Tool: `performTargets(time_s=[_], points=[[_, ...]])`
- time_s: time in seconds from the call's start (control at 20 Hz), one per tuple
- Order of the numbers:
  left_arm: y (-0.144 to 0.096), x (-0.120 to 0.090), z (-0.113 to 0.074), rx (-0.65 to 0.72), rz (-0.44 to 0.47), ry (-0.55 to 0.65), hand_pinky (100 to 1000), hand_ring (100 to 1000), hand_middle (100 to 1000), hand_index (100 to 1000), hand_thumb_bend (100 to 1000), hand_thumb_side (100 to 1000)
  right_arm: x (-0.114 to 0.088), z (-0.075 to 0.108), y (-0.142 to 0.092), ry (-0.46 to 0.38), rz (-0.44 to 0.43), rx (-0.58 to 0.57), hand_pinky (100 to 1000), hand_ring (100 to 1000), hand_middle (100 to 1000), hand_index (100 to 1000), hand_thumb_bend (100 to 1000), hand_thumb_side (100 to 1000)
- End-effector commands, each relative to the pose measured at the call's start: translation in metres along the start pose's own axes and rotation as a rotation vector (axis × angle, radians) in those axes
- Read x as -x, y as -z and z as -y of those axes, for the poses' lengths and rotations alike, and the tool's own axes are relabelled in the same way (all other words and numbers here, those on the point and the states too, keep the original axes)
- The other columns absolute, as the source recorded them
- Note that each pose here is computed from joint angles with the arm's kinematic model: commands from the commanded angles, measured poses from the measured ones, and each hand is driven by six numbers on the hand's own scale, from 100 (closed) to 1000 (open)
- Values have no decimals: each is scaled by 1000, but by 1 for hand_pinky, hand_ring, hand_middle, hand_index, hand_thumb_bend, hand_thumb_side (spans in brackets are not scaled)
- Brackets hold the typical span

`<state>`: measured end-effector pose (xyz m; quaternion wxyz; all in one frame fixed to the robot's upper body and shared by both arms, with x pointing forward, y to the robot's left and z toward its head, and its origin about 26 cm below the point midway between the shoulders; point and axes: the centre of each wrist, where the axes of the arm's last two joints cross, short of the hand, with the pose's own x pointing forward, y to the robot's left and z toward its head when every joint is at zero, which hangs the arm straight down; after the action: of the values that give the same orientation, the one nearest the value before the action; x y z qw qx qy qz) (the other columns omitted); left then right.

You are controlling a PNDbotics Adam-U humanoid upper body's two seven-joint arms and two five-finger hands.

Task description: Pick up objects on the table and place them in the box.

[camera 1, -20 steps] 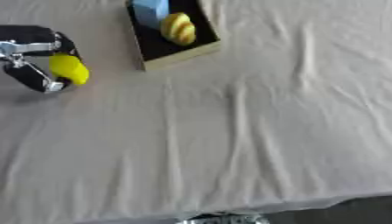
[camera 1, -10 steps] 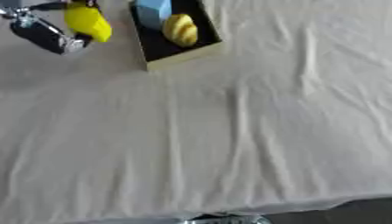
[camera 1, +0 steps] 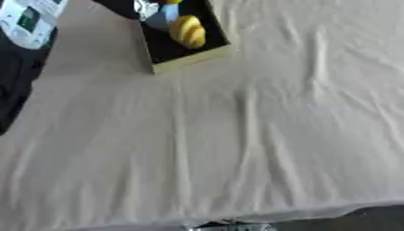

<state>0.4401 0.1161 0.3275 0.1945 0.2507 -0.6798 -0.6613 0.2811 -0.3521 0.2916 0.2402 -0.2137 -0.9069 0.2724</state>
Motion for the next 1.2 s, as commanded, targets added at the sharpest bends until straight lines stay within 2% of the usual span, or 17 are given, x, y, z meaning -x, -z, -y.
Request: performTargets(time_s=[0.05,0.35,0.55,0.75,0.95,1.1,1.2], points=[[13,0,3,-15,-6,-19,757,707,638,725,100,184,-6,5,6,-4,29,-1,986,861,616,876,100,427],[20,20,35,60,-77,-53,764,718,653,739,100,111,-7,5,7,7,30,2,988,862,615,875,100,442],[21,31,50,99,-113,-52,777,733,668,751,100,100,-7,5,8,14,29,4,989,862,615,875,100,448],[18,37,55,113,-144,-26,782,738,673,752,104,100,-7,5,8,18,24,1,990,862,614,875,100,462],[15,41,58,117,-178,7,792,750,691,774,146,100,-6,4,6,21,15,-4,992,862,612,875,100,470],[14,44,62,141,-182,21,833,803,760,892,253,100,-6,4,6,23,13,-5,992,862,612,874,100,470],[13,44,62,152,-183,39,864,837,800,946,403,261,-6,4,6,23,12,-6,992,862,612,875,100,470]])
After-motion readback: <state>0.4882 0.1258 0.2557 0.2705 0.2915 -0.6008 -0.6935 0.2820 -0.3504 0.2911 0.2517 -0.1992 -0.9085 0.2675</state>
